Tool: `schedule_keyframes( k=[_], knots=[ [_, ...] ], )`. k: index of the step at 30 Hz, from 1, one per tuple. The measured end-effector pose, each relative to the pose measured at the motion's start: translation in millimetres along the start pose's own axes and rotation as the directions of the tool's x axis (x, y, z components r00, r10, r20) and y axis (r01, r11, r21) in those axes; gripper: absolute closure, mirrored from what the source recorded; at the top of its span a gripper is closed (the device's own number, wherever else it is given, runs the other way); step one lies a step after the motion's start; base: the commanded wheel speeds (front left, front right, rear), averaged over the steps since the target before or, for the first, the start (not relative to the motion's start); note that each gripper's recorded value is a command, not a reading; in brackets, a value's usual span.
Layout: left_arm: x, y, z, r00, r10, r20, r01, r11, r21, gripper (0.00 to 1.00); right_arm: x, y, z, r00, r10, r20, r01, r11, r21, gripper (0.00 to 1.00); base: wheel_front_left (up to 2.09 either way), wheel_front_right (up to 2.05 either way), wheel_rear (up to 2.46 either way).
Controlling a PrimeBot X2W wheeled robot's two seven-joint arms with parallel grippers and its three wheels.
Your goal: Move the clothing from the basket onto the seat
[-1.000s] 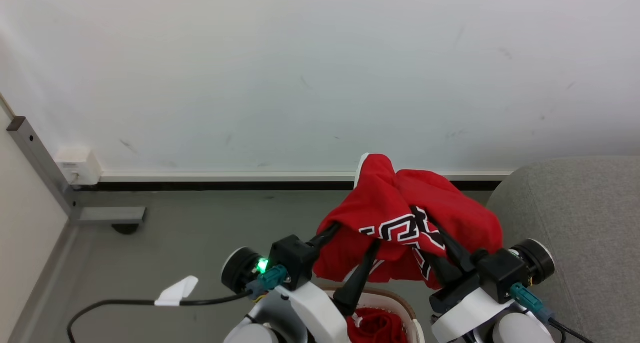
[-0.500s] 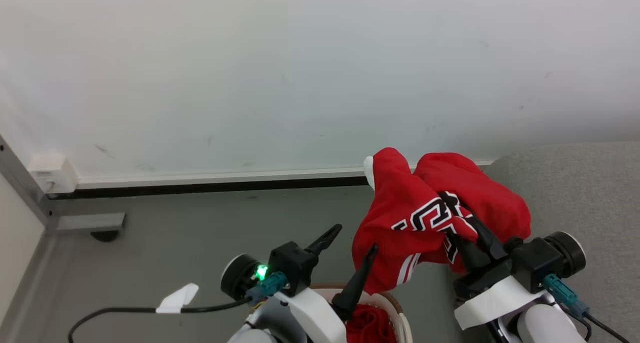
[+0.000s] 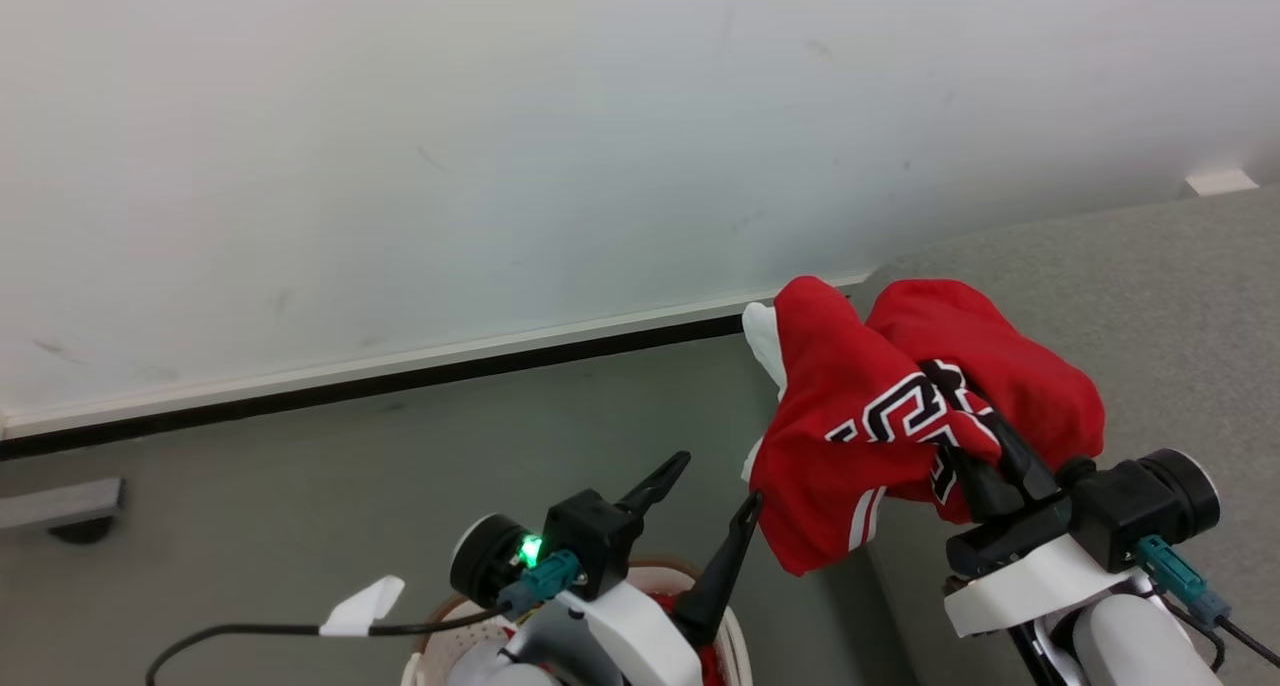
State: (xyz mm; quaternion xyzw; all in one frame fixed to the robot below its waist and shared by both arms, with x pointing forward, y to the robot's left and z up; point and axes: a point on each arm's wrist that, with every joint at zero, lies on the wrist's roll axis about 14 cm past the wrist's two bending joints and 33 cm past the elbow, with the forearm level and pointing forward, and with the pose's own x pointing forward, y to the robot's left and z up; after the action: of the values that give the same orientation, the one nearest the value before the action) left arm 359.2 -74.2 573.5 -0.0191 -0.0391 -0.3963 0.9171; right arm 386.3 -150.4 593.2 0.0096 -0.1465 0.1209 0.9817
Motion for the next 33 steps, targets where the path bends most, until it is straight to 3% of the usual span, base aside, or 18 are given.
schedule_keyframes(
  k=[10,17,26,33],
  knots=[
    [23,-45,-6,0.988,-0.152,-0.005,0.152,0.988,-0.025,0.0,-41,-58,5,0.984,-0.175,-0.012,0.175,0.983,-0.053,1.0,0.0,0.0,0.0],
    [32,-69,-6,0.973,-0.231,0.004,0.23,0.972,-0.042,0.0,-58,-77,8,0.971,-0.24,-0.012,0.239,0.968,-0.075,1.0,0.0,0.0,0.0],
    [45,-70,-7,0.962,-0.271,0.015,0.271,0.961,-0.057,0.0,-58,-107,1,0.946,-0.324,-0.026,0.321,0.943,-0.093,1.0,0.0,0.0,0.0],
    [75,-43,-10,0.955,-0.296,0.036,0.297,0.954,-0.048,0.0,-16,-154,-1,0.911,-0.411,0.013,0.411,0.907,-0.091,1.0,0.0,0.0,0.0]
  ],
)
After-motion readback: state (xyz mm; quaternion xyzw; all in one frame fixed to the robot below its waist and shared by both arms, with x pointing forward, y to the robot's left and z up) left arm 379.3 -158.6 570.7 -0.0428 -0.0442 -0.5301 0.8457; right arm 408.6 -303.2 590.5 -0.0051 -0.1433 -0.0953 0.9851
